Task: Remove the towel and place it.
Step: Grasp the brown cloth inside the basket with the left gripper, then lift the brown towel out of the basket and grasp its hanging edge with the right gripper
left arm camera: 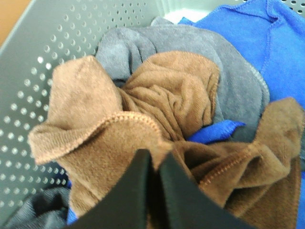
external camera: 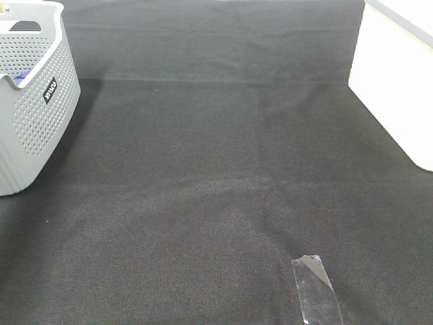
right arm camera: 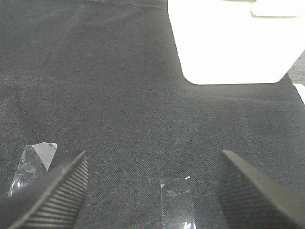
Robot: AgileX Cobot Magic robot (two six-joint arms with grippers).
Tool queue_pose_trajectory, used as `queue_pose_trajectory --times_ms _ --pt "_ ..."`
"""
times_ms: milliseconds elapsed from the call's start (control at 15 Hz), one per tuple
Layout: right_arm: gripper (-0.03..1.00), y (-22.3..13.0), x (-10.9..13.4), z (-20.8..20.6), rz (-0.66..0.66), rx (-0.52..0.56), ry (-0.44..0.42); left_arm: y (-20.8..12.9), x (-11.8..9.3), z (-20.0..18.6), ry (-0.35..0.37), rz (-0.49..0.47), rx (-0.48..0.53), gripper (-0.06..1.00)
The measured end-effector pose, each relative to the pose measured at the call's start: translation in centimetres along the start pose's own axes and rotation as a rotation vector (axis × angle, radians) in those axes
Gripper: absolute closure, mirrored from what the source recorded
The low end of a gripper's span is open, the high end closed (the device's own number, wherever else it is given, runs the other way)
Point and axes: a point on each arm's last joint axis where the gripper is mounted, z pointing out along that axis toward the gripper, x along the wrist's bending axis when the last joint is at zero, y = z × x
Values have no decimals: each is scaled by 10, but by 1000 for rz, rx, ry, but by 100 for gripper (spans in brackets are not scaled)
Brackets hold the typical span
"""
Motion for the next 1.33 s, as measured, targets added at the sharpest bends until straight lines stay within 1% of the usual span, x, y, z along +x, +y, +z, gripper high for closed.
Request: queue_pose_trajectory --times_ms 200,267,400,467,600,667,733,867,1000,1067,1200,1333 --pt "24 0 0 0 0 0 0 2 3 -3 18 18 -13 94" --pt "24 0 0 0 0 0 0 5 7 -10 32 13 -19 94" --pt "24 0 0 0 0 0 0 16 19 -44 61 0 -56 94" --pt "24 0 0 0 0 0 0 24 28 -77 61 -16 -96 94" --pt "24 0 0 0 1 0 0 29 39 -117 50 -43 -135 94" --pt "24 0 0 0 1 0 0 30 41 -124 42 -50 -141 94" --pt "24 0 0 0 1 0 0 30 45 -143 30 -59 -161 94" --pt "24 0 0 0 1 0 0 31 49 -177 -13 -74 -221 94" --pt "24 0 0 0 2 0 0 33 48 -210 -78 -68 -298 94" --pt "24 0 0 0 2 0 0 37 44 -231 -131 -36 -344 94" --pt "24 0 0 0 2 0 0 46 35 -261 -212 25 -410 94" --pt "24 0 0 0 2 0 0 57 28 -293 -276 83 -499 94"
